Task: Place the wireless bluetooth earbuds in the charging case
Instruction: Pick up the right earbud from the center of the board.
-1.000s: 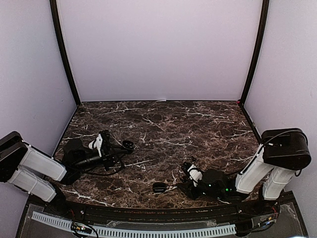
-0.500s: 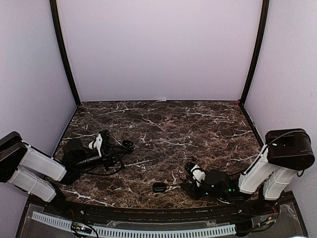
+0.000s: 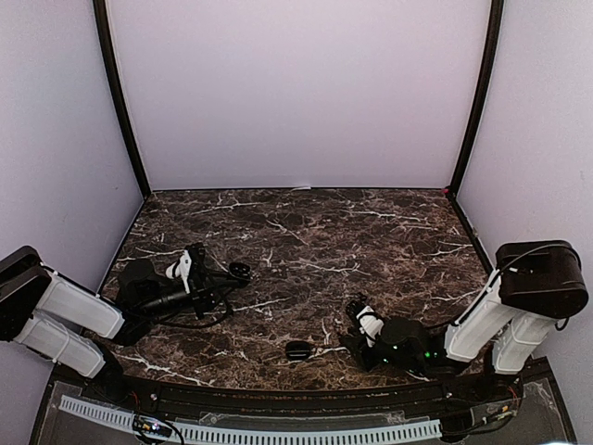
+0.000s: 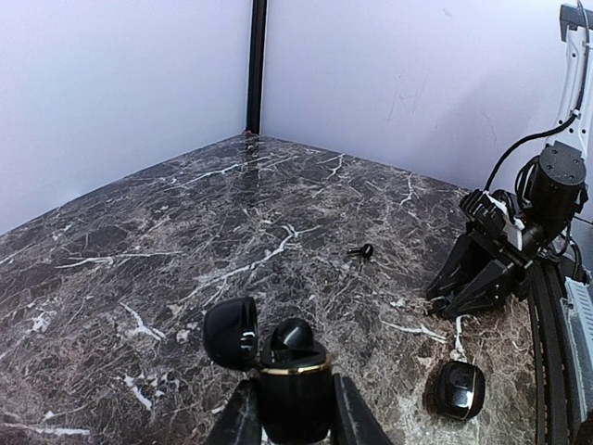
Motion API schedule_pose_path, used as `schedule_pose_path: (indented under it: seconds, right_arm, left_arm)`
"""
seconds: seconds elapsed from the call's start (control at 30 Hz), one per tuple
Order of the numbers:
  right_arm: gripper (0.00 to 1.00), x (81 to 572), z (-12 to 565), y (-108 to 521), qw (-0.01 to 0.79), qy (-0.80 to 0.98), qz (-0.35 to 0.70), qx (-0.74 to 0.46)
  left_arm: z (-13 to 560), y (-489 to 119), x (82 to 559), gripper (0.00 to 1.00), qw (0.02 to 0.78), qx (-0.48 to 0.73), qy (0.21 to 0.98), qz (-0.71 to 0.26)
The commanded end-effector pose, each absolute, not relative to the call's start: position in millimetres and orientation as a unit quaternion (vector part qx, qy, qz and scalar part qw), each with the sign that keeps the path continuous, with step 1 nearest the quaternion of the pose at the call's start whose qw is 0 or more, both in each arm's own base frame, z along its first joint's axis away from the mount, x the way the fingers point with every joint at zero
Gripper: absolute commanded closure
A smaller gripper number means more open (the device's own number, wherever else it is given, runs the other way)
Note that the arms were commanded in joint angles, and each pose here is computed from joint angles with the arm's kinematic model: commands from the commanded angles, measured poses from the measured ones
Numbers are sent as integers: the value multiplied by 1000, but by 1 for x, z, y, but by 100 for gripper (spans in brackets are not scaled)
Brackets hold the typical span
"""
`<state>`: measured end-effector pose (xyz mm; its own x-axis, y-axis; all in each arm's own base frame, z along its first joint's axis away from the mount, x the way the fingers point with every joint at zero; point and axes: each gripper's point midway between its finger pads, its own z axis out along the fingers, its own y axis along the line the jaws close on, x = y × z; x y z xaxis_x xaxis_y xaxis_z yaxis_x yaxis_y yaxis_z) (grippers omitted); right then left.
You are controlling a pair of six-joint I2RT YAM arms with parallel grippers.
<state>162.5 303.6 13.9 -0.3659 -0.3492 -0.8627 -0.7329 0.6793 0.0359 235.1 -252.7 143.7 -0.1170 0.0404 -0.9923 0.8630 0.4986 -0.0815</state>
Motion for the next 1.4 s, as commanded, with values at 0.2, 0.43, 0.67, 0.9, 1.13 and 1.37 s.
schedule_pose_path:
  seconds: [0.2,0.43,0.67,0.9,1.13,1.37]
  right_arm:
    - [81,156,-7,291,420,815,186,-353]
    - [87,157,1,290,428,811,187,-352]
    - [93,157,22,293,444,798,198,-355]
    - [95,155,51,299,460,778,214,-371]
    - [97,147,95,311,477,744,253,-392]
    - [98,119,150,332,480,678,322,-454]
  left_arm:
    - [162,-255,238,82,588,352,631,-364]
    - [161,-256,236,82,586,357,629,-367]
    - [159,-266,225,83,573,389,606,-392]
    - [150,-283,216,83,541,425,596,-415]
    - [142,-302,200,83,519,473,577,-417]
    - [135,-319,170,83,493,532,529,-440]
